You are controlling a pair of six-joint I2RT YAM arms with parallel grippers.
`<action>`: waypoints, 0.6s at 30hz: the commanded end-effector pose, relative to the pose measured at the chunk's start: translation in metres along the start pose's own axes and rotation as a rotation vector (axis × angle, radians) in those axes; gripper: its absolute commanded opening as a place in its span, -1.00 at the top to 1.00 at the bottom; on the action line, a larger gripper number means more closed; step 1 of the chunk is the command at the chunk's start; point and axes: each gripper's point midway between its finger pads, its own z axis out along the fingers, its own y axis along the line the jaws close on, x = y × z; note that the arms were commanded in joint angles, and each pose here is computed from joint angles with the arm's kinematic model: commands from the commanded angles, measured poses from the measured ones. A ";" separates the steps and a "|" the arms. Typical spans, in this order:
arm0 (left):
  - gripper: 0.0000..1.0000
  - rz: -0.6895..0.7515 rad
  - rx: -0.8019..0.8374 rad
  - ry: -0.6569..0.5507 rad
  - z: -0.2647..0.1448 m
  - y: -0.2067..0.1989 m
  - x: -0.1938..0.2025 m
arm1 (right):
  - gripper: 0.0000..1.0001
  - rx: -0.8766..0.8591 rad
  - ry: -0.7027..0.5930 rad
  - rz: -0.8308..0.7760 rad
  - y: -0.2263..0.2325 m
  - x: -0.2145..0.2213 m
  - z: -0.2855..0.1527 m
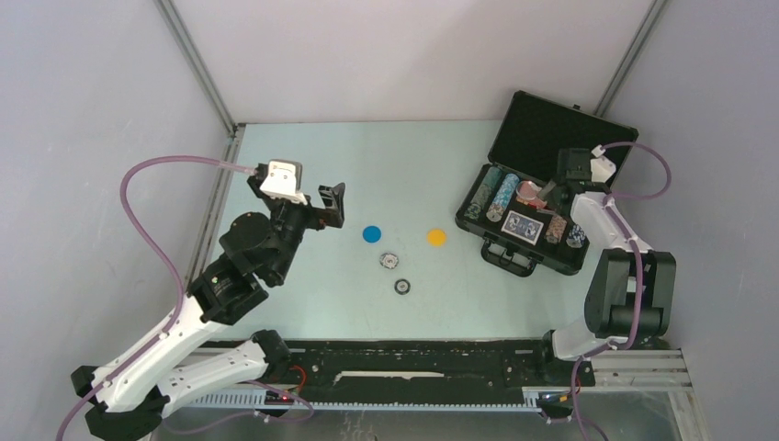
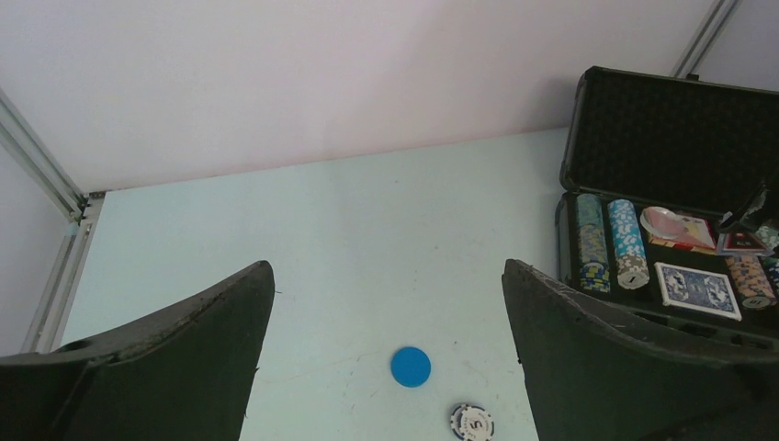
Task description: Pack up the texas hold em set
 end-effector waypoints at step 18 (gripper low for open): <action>-1.00 -0.006 -0.006 -0.031 0.001 0.001 -0.002 | -0.29 0.001 -0.079 -0.103 0.031 -0.033 0.034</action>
